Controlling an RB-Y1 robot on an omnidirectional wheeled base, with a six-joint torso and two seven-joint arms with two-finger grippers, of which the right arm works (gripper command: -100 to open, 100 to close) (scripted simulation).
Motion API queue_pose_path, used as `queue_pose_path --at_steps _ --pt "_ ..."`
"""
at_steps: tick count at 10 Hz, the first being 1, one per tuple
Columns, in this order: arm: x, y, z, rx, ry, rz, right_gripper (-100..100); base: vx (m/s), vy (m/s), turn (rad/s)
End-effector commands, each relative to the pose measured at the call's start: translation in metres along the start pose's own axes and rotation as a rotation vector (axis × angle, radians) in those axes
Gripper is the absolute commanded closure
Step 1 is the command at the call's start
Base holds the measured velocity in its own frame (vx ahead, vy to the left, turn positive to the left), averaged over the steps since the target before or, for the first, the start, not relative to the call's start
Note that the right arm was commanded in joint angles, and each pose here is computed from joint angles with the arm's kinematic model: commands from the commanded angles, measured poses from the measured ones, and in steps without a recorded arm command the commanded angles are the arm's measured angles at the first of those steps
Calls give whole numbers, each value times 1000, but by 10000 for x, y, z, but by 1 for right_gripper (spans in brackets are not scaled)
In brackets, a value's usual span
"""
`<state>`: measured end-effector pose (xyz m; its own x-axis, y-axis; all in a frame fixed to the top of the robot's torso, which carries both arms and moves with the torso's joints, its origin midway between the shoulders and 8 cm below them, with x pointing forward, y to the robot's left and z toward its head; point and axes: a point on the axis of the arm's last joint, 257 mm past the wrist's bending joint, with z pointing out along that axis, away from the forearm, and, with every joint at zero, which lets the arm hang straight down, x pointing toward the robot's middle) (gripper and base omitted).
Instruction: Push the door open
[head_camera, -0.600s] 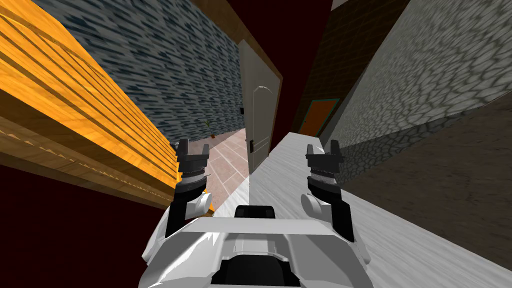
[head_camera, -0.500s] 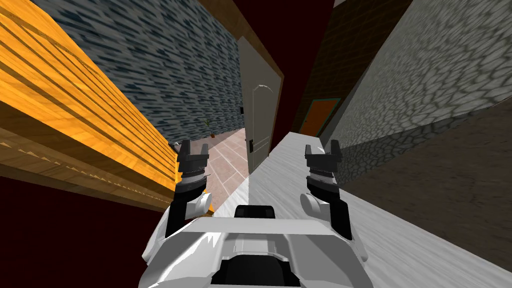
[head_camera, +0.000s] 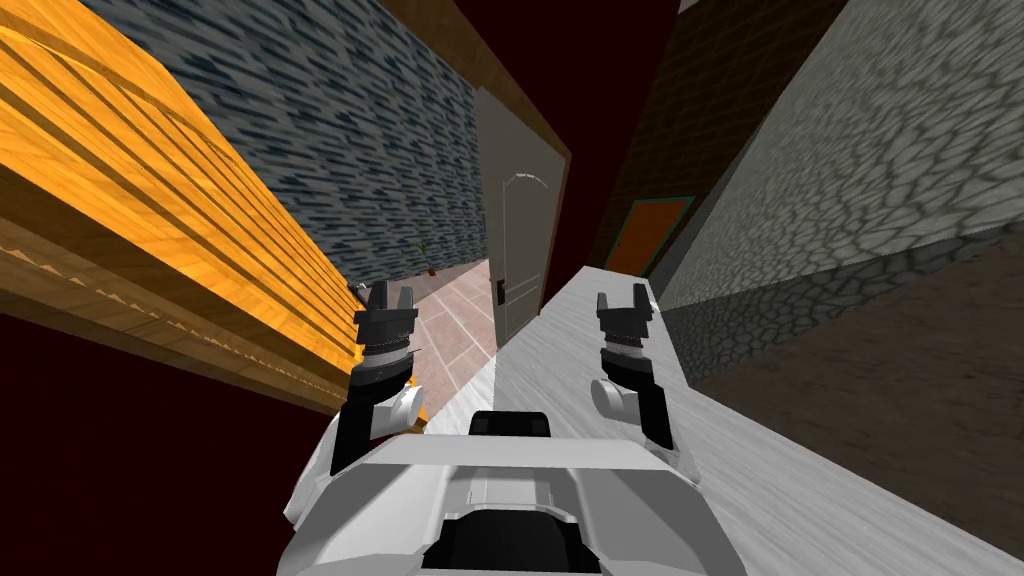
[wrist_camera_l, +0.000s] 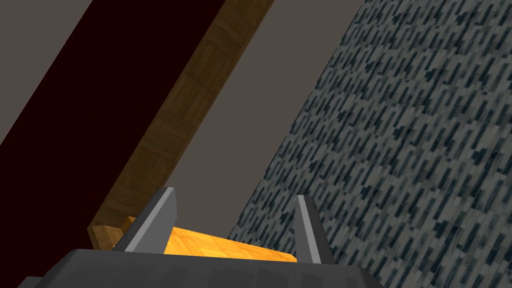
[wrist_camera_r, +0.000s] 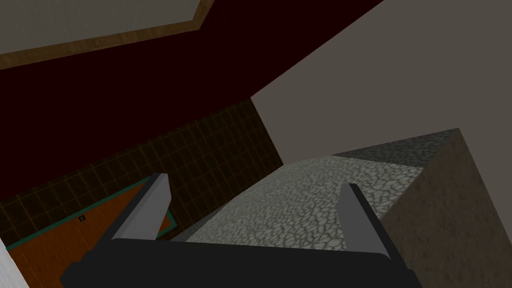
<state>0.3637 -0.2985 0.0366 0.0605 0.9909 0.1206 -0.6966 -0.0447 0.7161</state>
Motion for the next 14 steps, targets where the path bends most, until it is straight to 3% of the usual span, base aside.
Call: queue_pose_path --at_steps 1,5,7,8,9,10,13,14 --pt "48 -179 4 23 8 9 -100 55 -90 127" --pt "93 -525 -6 72 18 21 -100 50 -55 70" --pt "189 -730 42 90 37 34 -100 46 -56 122" --pt "166 -856 -10 118 32 33 -100 41 -69 54" --pt "227 -927 30 120 44 40 -100 46 -65 84" --pt "209 -1025 -14 142 40 39 -100 38 -60 53" --pt "330 -1290 18 172 62 51 -100 38 -58 87" --pt "315 -1378 -26 192 59 50 -100 27 -53 72"
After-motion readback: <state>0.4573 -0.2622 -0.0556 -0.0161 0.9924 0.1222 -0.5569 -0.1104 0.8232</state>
